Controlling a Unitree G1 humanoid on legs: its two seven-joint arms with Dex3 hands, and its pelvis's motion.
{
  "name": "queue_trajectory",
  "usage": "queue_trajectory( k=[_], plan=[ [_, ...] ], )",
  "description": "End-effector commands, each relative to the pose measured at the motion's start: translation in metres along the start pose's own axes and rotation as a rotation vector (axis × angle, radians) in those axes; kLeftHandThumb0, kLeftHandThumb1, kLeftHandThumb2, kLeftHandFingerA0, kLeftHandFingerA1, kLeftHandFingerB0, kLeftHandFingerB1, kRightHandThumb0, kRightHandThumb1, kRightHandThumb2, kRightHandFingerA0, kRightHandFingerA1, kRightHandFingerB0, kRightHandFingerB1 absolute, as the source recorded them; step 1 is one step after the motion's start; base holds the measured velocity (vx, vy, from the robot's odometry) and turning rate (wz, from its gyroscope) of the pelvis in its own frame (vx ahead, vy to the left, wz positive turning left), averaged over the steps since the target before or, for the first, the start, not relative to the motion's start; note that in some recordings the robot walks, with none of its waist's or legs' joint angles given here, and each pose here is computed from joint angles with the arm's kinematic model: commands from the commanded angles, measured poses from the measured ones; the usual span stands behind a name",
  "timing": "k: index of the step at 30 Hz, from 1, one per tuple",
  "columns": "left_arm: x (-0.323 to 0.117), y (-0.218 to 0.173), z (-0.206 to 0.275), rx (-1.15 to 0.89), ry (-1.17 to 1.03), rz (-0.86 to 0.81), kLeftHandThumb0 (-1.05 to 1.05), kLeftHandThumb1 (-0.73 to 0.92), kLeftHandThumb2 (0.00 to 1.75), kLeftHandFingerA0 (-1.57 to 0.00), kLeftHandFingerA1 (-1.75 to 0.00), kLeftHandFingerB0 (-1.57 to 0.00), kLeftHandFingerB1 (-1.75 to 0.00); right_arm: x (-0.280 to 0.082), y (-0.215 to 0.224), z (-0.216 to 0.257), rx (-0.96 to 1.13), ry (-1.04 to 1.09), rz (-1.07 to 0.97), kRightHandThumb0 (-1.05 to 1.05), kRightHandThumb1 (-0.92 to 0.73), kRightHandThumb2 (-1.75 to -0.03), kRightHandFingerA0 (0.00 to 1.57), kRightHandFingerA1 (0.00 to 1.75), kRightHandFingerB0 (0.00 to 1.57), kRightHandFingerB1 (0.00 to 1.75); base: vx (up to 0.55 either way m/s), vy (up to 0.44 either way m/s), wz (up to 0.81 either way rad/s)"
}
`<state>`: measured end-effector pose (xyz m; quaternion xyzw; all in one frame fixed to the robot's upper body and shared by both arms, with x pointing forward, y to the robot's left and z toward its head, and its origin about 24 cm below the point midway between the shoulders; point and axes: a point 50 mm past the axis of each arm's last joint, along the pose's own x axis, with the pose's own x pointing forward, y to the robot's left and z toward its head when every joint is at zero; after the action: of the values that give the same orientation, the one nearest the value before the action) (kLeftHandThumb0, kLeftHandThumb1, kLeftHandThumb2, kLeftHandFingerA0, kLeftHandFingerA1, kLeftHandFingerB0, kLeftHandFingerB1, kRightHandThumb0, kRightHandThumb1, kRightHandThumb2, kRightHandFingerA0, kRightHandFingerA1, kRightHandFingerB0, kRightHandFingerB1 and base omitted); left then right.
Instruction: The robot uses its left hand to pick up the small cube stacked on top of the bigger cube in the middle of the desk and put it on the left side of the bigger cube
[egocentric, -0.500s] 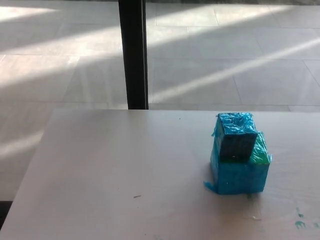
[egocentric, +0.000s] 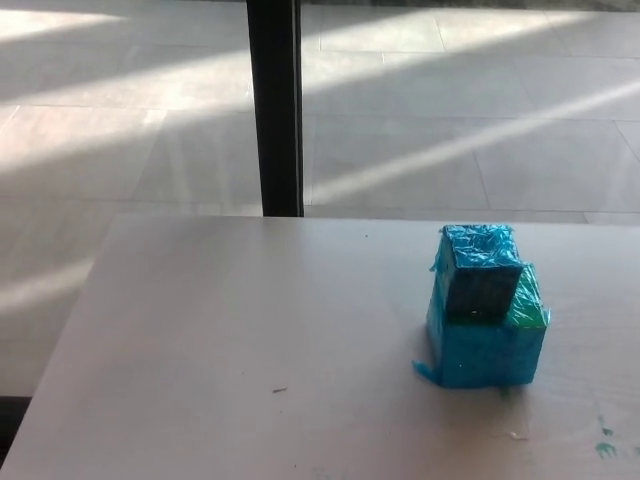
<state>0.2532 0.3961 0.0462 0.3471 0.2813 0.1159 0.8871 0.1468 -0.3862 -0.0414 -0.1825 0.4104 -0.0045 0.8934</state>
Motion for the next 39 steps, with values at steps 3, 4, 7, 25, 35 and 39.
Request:
queue_trajectory(
  k=[3, 4, 7, 25, 35, 39],
  plan=[
    [0.002, 0.022, 0.111, 0.210, -0.278, 0.081, -0.92, 0.82, 0.64, -0.28, -0.41, -0.01, -0.26, -0.005, -0.013, 0.000, -0.001, 0.001, -0.014, -0.51, -0.54, -0.92, 0.49, 0.70, 0.38, 0.55, 0.00, 0.000, 0.00],
    [-0.002, 0.021, 0.161, 0.253, -0.418, 0.078, -0.90, 0.63, 1.05, -0.15, -0.52, -0.04, -0.15, -0.005, -0.013, 0.001, -0.003, -0.008, -0.009, -0.50, -0.53, -0.92, 0.49, 0.70, 0.39, 0.56, 0.00, 0.000, 0.00],
    [0.001, 0.020, 0.186, 0.261, -0.455, 0.081, -0.93, 0.63, 1.03, -0.12, -0.47, -0.04, -0.15, -0.004, -0.014, 0.000, 0.014, 0.002, -0.009, -0.47, -0.68, -0.60, 0.50, 0.67, 0.45, 0.42, 0.00, 0.000, 0.00],
    [-0.071, -0.045, 0.361, 0.427, -0.868, -0.064, -0.94, 0.65, 1.10, -0.15, -0.50, 0.00, -0.11, -0.005, -0.014, 0.001, 0.011, -0.003, -0.006, -0.50, -0.52, -0.91, 0.49, 0.70, 0.39, 0.56, 0.00, 0.000, 0.00],
    [-0.108, -0.101, 0.406, 0.433, -0.991, -0.192, -0.85, 0.59, 1.07, -0.11, -0.56, 0.00, -0.18, -0.004, -0.016, 0.003, 0.001, -0.011, -0.004, -0.52, -0.52, -0.91, 0.49, 0.71, 0.38, 0.56, 0.00, 0.000, 0.00],
    [-0.121, -0.125, 0.418, 0.405, -1.043, -0.236, -0.98, 0.82, 0.65, -0.18, -0.52, -0.02, -0.30, -0.004, -0.017, 0.005, 0.006, -0.002, -0.011, -0.49, -0.70, -0.61, 0.51, 0.63, 0.44, 0.40, 0.00, 0.000, 0.00]
  ],
)
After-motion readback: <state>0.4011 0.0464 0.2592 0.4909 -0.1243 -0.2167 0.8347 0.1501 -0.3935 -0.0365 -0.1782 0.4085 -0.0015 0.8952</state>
